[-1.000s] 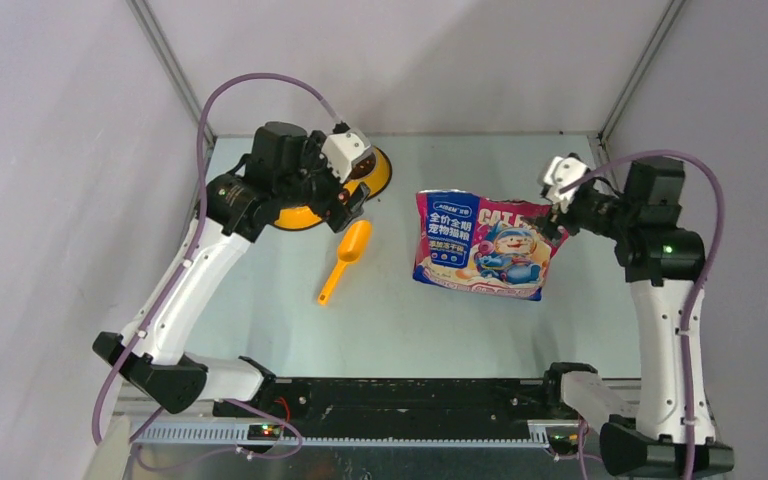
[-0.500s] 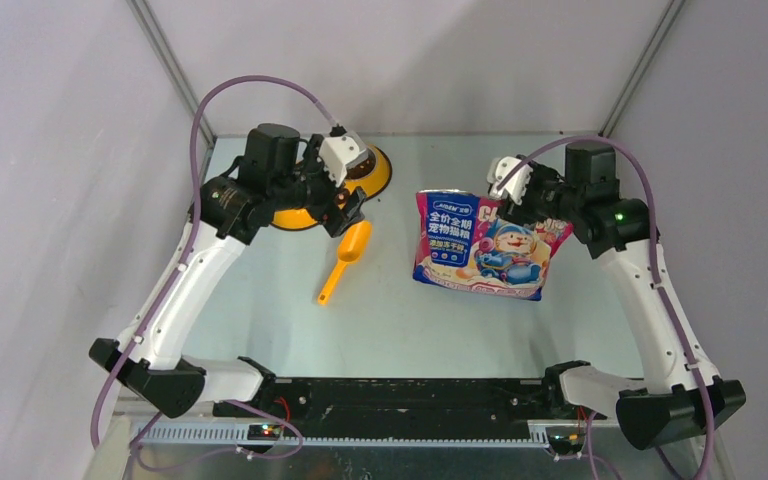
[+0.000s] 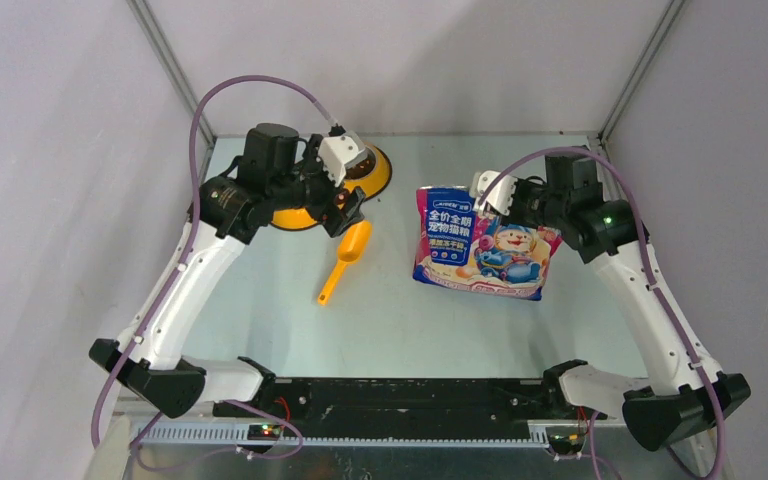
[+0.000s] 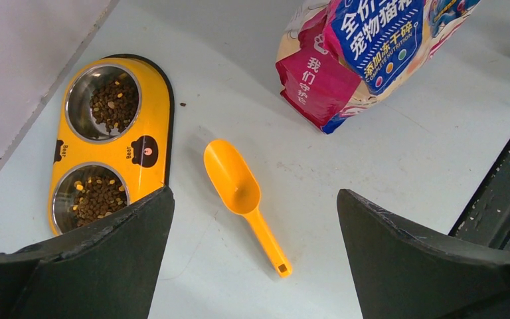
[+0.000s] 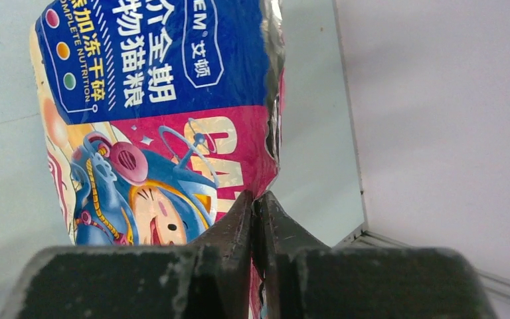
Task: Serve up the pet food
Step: Close the pet food bag at the center of the board.
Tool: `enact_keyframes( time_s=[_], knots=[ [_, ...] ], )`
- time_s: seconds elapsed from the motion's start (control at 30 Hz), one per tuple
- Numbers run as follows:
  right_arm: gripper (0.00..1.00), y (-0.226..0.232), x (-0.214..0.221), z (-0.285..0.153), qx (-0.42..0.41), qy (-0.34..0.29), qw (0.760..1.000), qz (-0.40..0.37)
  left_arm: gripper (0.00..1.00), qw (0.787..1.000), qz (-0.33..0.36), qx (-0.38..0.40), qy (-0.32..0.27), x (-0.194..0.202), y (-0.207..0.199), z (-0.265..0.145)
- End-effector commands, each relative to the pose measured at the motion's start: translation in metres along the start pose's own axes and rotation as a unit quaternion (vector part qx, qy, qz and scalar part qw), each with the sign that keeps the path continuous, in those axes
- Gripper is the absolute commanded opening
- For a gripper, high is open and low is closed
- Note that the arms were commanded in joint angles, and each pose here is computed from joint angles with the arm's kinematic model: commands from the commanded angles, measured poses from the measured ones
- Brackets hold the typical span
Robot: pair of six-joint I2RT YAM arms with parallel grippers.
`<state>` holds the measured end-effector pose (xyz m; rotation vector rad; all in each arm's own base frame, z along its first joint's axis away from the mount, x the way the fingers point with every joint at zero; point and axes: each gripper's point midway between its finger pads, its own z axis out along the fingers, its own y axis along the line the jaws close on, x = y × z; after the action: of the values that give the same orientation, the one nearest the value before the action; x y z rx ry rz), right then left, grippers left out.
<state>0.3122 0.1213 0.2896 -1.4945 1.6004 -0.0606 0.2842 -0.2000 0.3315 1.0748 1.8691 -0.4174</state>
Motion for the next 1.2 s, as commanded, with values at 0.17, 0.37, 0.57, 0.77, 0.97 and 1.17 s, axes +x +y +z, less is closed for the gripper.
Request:
enact_keyframes(
  time_s=[0.17, 0.37, 0.57, 0.77, 0.97, 1.17],
  knots=[
    [0.48, 0.006, -0.001, -0.021, 0.008, 0.02, 0.999, -0.037, 1.0, 0.996, 0.025, 0.07, -0.043, -0.022, -0.02, -0.002],
    [0.53, 0.019, -0.006, -0.02, -0.02, 0.001, 0.999, -0.033, 1.0, 0.989, 0.07, 0.113, -0.064, -0.044, -0.034, 0.018],
    [0.44, 0.011, -0.007, -0.017, -0.003, -0.005, 1.0, -0.026, 1.0, 0.979, 0.104, 0.155, -0.08, -0.066, -0.054, 0.042],
    [0.3, 0.004, -0.004, -0.017, 0.015, 0.001, 1.0, -0.023, 1.0, 0.971, 0.123, 0.186, -0.084, -0.078, -0.07, 0.056],
    [0.23, 0.002, -0.003, -0.016, 0.019, 0.004, 1.0, -0.023, 1.0, 0.965, 0.126, 0.211, -0.089, -0.081, -0.08, 0.055],
    [0.15, 0.0, -0.001, -0.011, 0.017, 0.008, 1.0, -0.021, 1.0, 0.96, 0.139, 0.229, -0.085, -0.077, -0.089, 0.055]
  ],
)
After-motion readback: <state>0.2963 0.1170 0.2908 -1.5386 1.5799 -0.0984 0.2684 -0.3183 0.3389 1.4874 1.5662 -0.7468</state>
